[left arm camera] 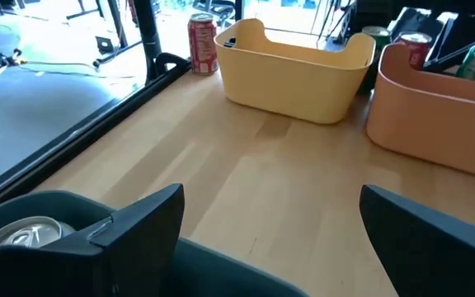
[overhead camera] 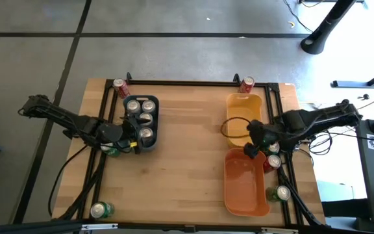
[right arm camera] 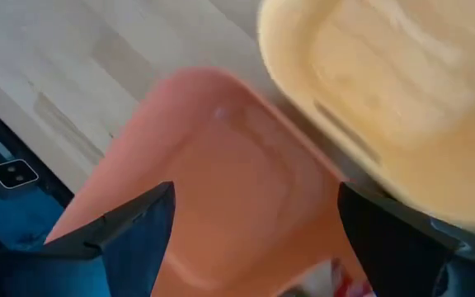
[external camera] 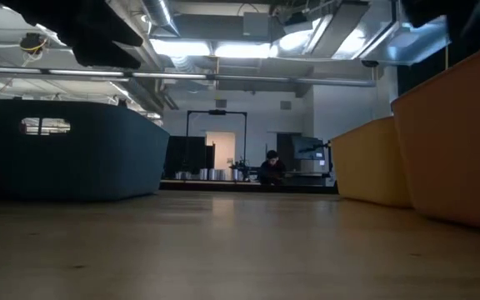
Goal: Sort soda cans
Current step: Put the bottom right red soda can into the orange bin
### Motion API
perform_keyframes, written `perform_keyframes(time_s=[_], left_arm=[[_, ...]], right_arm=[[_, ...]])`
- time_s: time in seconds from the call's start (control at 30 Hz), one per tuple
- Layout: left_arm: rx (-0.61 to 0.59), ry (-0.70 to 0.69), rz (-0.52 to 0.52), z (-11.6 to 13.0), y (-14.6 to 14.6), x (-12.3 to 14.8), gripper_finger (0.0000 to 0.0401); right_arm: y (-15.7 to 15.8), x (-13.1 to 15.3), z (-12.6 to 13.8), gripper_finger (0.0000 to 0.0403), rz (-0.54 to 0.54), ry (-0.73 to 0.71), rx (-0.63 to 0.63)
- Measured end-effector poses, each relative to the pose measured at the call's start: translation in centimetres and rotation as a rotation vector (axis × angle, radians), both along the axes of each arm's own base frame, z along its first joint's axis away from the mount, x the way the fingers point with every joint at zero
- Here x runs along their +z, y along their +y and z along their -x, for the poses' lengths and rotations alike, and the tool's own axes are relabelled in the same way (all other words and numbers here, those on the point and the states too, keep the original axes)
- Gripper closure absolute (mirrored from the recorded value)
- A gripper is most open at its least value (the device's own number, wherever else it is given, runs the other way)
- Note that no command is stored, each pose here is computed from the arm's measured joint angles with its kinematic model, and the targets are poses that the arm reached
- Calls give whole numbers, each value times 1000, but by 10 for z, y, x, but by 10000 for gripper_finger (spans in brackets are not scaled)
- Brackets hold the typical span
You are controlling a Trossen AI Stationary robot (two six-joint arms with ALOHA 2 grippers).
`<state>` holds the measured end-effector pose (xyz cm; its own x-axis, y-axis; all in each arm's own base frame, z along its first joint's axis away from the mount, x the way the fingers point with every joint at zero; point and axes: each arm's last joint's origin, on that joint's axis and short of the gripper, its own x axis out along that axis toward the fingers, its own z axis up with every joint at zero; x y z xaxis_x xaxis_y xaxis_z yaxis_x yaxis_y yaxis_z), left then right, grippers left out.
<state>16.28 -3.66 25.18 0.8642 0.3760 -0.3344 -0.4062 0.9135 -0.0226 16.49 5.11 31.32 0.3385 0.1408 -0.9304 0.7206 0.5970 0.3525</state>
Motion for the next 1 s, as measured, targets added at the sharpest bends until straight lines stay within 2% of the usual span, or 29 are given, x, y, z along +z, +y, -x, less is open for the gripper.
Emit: perform_keyframes(time_s=[0.37,0.7,1.0], left_arm=[[-13,-23,-22,-1,0,3,48],[-15,-20,-28,-1,0,3,48],[-15,-20,-29,-1,0,3,48]], right_arm=[[30,-3,28,66,-81,201,-177],[38,-7,46,66,-13,332,-273],[37,-34,51,66,37,417,-306]])
